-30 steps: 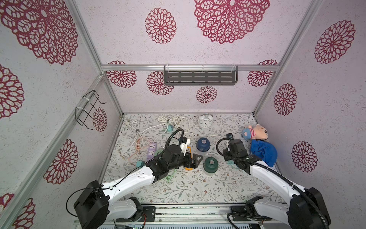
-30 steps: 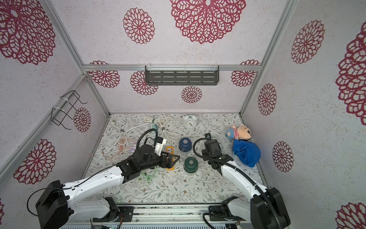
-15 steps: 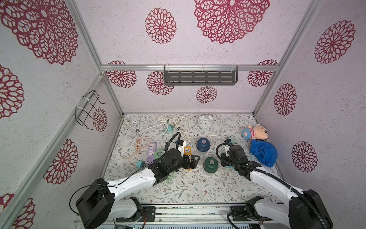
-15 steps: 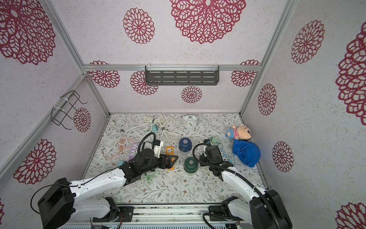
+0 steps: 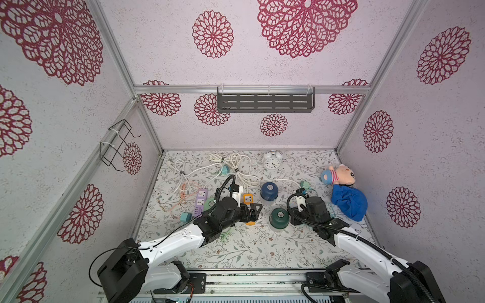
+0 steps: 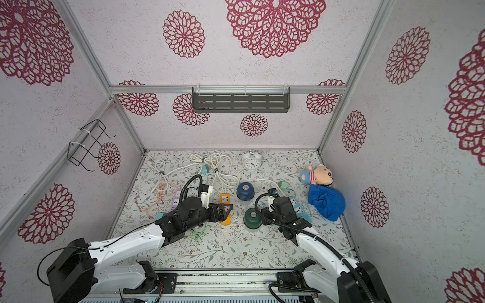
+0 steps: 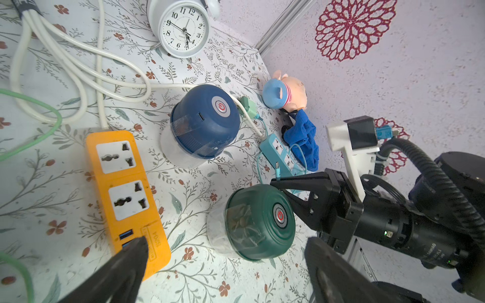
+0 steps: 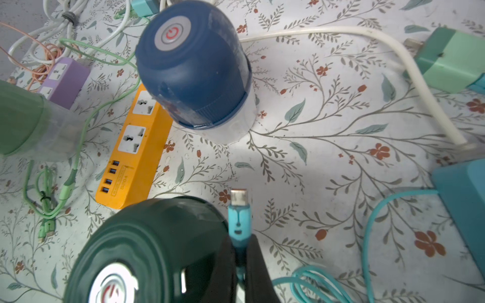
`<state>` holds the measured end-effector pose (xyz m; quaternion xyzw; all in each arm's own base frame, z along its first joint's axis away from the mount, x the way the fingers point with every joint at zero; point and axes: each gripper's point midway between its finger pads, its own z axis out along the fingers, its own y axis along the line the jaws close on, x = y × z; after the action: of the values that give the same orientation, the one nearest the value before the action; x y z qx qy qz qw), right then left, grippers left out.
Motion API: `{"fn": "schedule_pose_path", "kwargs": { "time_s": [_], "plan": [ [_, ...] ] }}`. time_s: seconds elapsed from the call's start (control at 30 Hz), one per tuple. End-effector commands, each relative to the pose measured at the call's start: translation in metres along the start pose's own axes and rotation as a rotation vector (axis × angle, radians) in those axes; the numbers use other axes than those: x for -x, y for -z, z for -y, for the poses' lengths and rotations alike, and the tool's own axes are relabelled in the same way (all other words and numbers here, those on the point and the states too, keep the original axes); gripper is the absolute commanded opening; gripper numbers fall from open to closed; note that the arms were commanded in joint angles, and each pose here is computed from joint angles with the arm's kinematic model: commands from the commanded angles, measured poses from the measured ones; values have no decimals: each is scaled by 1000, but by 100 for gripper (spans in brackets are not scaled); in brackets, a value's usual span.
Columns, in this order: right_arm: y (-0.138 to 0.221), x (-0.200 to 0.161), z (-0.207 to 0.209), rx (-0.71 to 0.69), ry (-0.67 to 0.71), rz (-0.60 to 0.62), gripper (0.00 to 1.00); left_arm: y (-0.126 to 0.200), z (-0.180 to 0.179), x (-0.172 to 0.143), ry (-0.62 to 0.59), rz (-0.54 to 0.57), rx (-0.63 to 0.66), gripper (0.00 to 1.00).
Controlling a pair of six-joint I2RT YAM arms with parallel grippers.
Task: Charge the cordless meat grinders
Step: Move the cordless meat grinder to the center of the board.
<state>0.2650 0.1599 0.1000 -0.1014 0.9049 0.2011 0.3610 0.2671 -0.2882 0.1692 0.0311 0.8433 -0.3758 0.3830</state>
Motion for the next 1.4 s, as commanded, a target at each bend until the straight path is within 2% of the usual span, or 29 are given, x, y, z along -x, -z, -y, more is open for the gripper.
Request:
{"fn": "schedule_pose_path", "kwargs": {
  "time_s": [0.0,0.77,0.93,1.17,1.23,1.3,1.37],
  "plan": [
    [3,-6,-13,36,-1,-15,0,6,-8,8,20,31,20,97],
    [4,-55,-92,257,104,-158,0,45,-52,2,31,72,154,97],
    [1,-65,-109,294,128,-183,0,51,-50,4,-44,96,139,97],
    [4,-61,-112,245,120,-209,0,71,-23,25,-143,69,125,97],
    [5,-57,-103,195,115,-202,0,76,-17,33,-107,63,120,97],
    [7,-57,-95,160,122,-197,0,81,-24,38,-31,90,155,97],
    [7,-58,-88,140,131,-180,0,82,-30,39,-10,116,163,97]
  ]
}}
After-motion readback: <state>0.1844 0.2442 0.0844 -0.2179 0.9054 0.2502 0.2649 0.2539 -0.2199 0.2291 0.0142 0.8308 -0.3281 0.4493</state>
